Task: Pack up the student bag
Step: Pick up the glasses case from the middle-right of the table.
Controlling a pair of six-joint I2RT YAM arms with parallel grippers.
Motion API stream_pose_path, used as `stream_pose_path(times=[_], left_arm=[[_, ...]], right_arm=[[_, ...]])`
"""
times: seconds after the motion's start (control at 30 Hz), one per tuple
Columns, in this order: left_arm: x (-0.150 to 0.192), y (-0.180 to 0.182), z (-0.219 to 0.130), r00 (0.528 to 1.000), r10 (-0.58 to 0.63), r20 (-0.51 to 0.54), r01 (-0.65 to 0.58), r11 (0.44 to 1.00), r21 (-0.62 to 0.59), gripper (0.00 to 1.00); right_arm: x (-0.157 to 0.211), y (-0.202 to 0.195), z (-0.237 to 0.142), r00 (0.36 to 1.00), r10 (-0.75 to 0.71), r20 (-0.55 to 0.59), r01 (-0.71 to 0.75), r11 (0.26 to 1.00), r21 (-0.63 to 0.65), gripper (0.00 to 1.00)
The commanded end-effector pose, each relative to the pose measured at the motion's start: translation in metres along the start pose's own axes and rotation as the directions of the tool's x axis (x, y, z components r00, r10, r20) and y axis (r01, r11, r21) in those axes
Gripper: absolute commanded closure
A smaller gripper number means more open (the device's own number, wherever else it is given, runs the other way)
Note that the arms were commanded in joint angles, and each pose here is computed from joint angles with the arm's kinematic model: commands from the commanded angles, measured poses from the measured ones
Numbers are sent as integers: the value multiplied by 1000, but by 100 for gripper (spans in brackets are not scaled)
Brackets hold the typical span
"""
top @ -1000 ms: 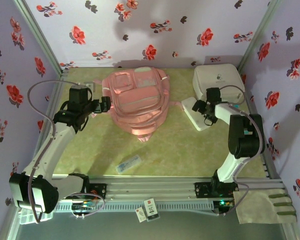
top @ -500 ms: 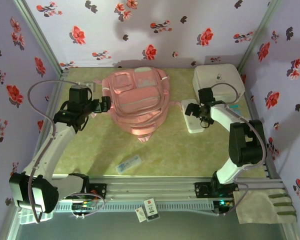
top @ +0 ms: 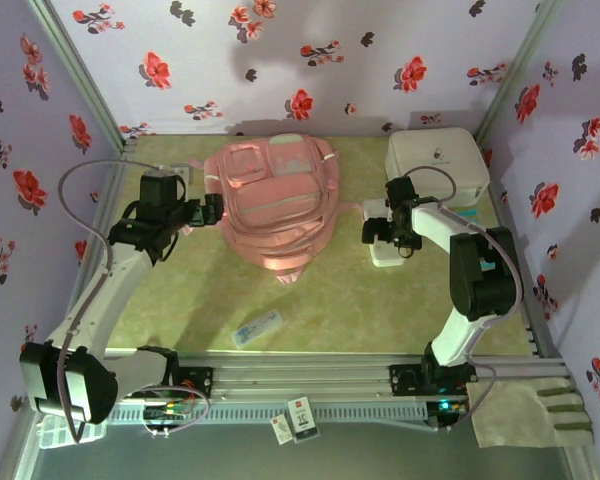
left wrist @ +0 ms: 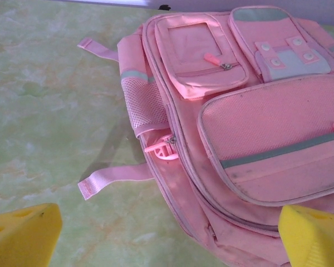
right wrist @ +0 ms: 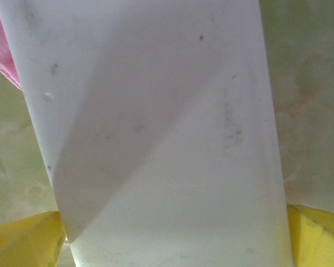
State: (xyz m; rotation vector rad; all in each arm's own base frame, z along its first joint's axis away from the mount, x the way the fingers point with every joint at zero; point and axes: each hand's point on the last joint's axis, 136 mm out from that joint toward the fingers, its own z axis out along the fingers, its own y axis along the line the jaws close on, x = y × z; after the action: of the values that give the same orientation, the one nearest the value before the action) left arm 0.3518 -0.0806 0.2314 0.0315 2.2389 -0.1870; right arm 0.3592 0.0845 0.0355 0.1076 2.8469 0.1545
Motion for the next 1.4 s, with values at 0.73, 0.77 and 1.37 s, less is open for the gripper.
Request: stream_pose_path(times=[0.73, 0.77, 1.37], left_arm=[[27, -64, 19, 960, 252, -123, -225, 953, 202, 0], [31, -73, 22, 946, 296, -127, -264, 938, 225, 0], [75, -154, 99, 459, 854, -246, -705, 519, 484, 44]], right_arm=[[5, 0, 9, 997, -39, -62, 42, 998, 57, 15], [4, 1, 6, 998, -39, -47, 41, 998, 51, 15], [-9, 16, -34, 995, -31, 95, 36, 998, -54, 18]])
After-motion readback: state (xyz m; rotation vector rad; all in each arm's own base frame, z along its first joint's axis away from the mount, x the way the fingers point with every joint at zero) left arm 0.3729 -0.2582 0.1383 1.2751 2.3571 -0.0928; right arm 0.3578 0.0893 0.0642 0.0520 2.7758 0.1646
